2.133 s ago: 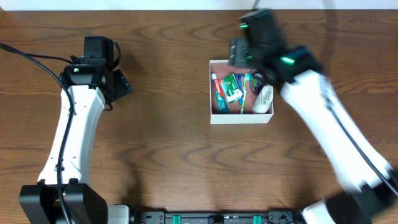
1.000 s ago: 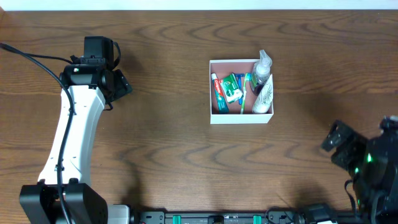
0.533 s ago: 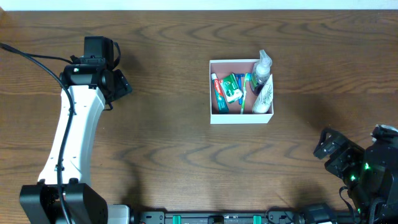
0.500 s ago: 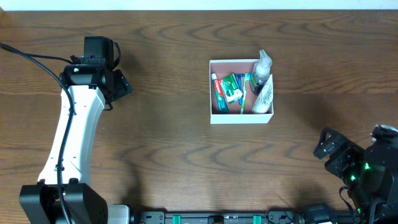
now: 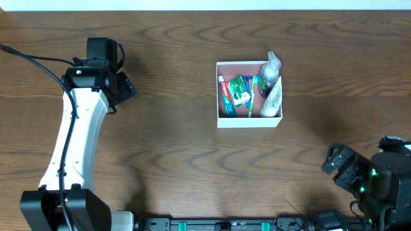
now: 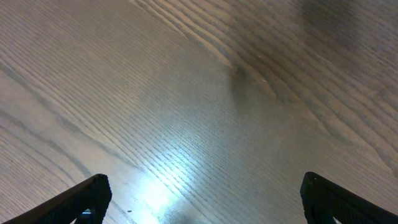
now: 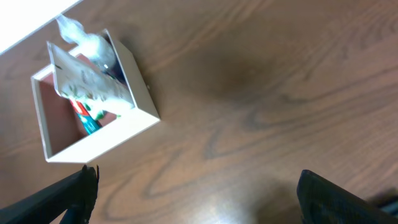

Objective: Pack container

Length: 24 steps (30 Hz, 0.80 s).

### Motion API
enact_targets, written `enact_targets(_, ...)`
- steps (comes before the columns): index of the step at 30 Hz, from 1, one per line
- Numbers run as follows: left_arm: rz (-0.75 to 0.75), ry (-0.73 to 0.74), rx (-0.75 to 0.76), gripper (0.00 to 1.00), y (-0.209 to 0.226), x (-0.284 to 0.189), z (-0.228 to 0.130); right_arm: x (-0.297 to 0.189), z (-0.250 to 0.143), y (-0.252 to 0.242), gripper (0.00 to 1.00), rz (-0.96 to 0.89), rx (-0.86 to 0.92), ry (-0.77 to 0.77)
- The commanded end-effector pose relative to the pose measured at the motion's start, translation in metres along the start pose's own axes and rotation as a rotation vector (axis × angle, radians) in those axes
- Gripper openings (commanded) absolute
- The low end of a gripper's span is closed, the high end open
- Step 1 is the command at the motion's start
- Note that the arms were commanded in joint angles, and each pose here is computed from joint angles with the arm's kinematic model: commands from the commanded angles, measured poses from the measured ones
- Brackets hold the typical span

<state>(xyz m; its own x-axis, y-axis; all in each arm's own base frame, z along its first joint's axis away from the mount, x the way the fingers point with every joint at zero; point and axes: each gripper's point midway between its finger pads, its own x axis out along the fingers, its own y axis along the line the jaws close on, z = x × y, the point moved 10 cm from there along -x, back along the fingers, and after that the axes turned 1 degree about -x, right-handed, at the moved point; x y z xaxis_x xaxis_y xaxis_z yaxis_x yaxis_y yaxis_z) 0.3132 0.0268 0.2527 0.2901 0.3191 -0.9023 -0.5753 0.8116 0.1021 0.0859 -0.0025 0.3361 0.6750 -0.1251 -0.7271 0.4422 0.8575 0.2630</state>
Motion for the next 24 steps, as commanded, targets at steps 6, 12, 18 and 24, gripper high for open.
enact_targets(6, 0.019, 0.006, -0.002, 0.98, 0.002, 0.003, -0.001, 0.005, -0.002, -0.007, 0.99, -0.07, 0.017, -0.025)
enact_targets(12, 0.019, 0.006, -0.002, 0.98, 0.002, 0.003, -0.001, 0.023, -0.014, -0.013, 0.99, -0.054, 0.019, -0.09)
enact_targets(18, 0.019, 0.005, -0.001, 0.98, 0.002, 0.003, -0.001, 0.058, -0.034, -0.012, 0.99, 0.092, -0.027, -0.192)
enact_targets(24, 0.019, 0.005, -0.002, 0.98, 0.002, 0.003, -0.001, 0.09, -0.043, -0.002, 0.99, 0.291, -0.179, -0.33)
